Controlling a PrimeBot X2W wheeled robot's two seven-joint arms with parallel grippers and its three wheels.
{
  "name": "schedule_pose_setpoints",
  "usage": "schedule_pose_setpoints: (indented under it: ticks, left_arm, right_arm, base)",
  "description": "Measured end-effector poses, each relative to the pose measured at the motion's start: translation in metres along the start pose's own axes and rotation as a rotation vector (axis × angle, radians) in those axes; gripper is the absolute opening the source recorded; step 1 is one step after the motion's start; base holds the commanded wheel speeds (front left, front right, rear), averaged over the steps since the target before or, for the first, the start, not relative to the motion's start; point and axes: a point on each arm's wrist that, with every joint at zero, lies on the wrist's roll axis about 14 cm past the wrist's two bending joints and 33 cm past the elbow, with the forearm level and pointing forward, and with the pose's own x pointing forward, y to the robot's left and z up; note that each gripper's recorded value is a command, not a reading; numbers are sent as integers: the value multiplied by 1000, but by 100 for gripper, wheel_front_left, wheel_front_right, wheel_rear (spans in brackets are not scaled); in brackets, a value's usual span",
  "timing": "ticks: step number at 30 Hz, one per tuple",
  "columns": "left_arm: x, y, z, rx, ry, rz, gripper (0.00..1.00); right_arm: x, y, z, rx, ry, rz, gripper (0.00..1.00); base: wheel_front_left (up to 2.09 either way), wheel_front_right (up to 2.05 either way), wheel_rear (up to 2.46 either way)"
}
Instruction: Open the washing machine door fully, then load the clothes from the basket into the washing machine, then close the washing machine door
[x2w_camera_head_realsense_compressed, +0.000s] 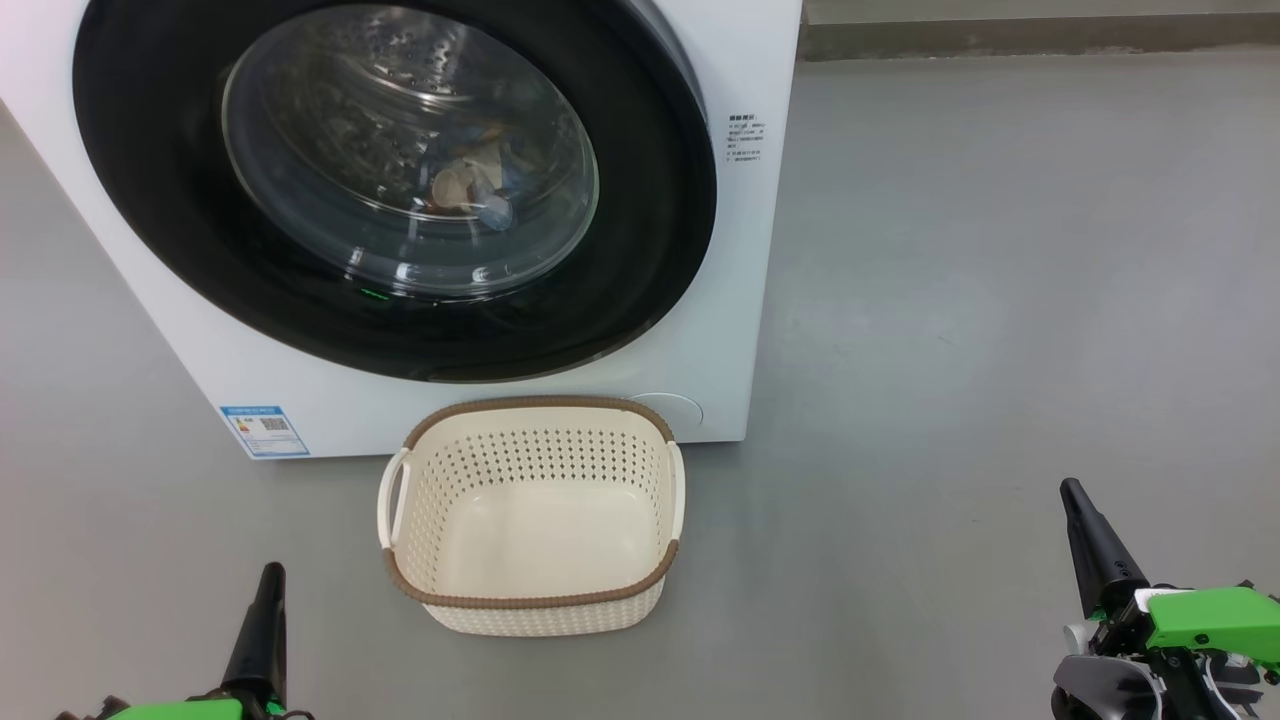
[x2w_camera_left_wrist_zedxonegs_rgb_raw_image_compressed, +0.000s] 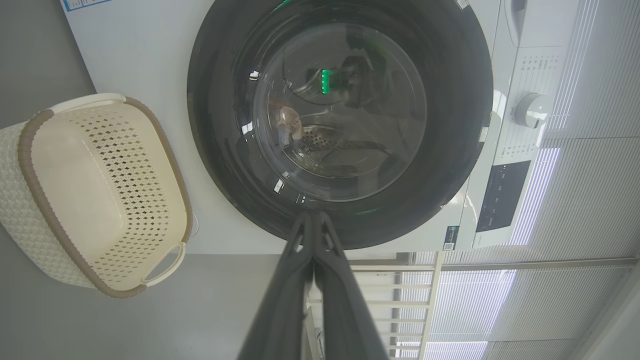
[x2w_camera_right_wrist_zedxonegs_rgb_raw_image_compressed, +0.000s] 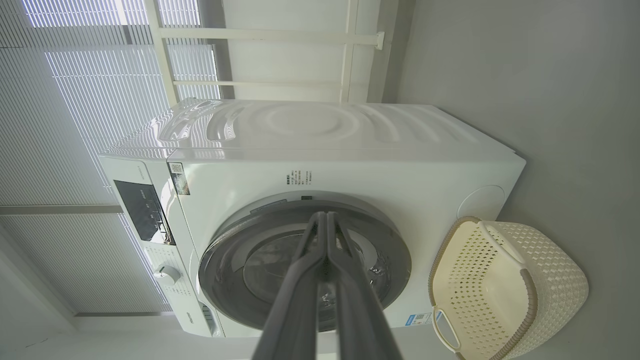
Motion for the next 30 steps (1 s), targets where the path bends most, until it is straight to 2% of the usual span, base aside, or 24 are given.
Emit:
schedule_pose_setpoints:
  ticks: [30]
  left_arm:
    - [2, -4, 0, 0, 1, -10, 0]
  right_arm:
    - [0, 0, 0, 0, 0, 0, 0]
  base:
    - [0, 0, 0]
